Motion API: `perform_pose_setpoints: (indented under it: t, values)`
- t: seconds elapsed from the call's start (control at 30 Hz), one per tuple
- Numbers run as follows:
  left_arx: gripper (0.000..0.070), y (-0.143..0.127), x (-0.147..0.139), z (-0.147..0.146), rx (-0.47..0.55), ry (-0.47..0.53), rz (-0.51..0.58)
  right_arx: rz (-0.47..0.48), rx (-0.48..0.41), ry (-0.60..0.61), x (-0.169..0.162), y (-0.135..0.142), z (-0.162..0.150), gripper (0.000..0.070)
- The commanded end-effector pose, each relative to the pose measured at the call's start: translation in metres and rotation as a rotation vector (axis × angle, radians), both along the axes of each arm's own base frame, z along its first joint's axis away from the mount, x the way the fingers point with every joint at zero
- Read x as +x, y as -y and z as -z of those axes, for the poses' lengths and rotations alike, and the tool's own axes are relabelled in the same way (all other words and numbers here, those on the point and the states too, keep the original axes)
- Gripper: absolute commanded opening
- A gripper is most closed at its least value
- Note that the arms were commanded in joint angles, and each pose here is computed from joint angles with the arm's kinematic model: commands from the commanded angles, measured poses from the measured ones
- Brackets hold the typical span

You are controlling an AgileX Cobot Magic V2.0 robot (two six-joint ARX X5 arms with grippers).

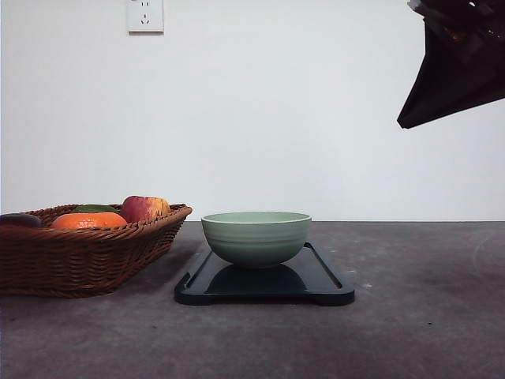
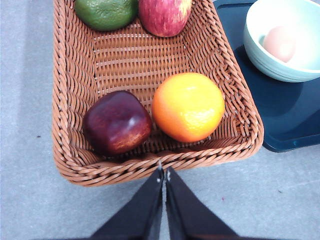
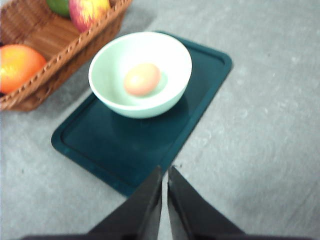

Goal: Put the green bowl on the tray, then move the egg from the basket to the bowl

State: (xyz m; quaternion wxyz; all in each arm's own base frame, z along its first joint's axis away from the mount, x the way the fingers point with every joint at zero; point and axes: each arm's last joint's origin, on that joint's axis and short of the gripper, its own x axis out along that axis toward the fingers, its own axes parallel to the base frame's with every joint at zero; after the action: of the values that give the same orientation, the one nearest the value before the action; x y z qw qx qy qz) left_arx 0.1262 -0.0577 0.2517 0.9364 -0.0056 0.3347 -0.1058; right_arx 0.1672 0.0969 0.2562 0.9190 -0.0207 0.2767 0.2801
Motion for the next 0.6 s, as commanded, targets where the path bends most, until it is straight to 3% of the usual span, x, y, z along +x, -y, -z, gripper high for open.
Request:
perform_pose_setpoints:
  t: [0.0,0.13,0.3,0.57]
  values:
    - [0.0,-0.001,-0.001,-0.003,0.041,0.04,0.021,-0.01,0.006,0.022,0.001,-0.002,-0.002,0.0011]
    - [0.0,-0.017,-0.002,0.004,-0.009,0.187,-0.062,-0.01,0.018,0.043,0.002,-0.003,-0.004,0.0011]
    - [0.0,-0.038,-0.011,0.04,-0.106,0.391,-0.095,-0.01,0.035,0.073,0.004,-0.003,-0.007,0.0011]
    - [0.0,-0.053,-0.028,0.091,-0.096,0.507,-0.18,-0.01,0.036,0.076,0.004,-0.003,-0.008,0.0011]
